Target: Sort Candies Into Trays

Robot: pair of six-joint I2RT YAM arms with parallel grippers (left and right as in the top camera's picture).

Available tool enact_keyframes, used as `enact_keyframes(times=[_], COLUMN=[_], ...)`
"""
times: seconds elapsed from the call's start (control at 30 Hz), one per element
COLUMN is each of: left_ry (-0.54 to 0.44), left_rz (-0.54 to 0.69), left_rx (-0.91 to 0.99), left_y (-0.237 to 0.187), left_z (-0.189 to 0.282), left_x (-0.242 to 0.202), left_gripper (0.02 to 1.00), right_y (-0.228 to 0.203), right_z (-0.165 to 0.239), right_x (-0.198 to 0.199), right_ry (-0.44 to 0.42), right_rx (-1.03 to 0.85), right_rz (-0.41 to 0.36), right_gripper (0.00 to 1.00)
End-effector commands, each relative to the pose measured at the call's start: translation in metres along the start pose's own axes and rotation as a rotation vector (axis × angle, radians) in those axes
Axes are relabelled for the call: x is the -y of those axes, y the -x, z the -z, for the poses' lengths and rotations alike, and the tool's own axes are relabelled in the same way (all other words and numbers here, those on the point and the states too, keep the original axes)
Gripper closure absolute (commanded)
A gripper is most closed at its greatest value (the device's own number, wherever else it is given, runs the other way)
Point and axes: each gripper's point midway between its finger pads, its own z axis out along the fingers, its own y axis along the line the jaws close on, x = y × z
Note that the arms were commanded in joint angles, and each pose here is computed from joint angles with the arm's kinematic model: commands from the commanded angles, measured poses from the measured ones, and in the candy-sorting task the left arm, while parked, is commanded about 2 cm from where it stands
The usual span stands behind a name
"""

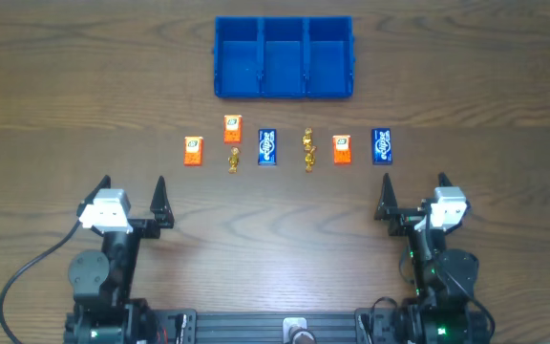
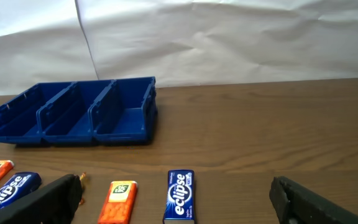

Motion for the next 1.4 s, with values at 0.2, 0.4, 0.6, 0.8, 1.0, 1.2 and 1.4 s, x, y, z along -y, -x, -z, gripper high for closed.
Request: enact_keyframes(times=[0.2,0.4,0.6,0.8,1.0,1.2,1.4], left_ry=[-0.016,-0.016,-0.016,-0.016,-0.013,-0.025,-0.068], left_rz=[0.003,0.003,0.003,0.003,0.003,0.050,0.085], left_rx=[-0.048,-0.049,-0.049,-0.049,-0.047,-0.039,-0.155], left_y=[-0.017,-0.017,-0.017,-0.017,-0.016,-0.006,0.053], left_z=[-0.001,-0.001,-0.001,-0.001,-0.001,-0.001,-0.008], left_x=[0.001,0.001,0.001,0.001,0.001,0.005,0.025], left_gripper=[0.020,0.020,0.020,0.020,0.020,0.018,0.018], right_y=[-0.002,-0.002,-0.002,-0.002,-0.002,-0.002,-0.002], right_z=[0.000,0.000,0.000,0.000,0.000,0.000,0.000], right_x=[0.000,0.000,0.000,0.000,0.000,0.000,0.000], right_ry=[-0.003,-0.003,-0.003,-0.003,-0.003,-0.003,-0.003], right_rx=[0.000,0.000,0.000,0.000,0.000,0.000,0.000], right_rz=[0.007,0.007,0.007,0.007,0.007,0.007,0.007], right_gripper=[0.001,0.001,0.001,0.001,0.001,0.001,0.001])
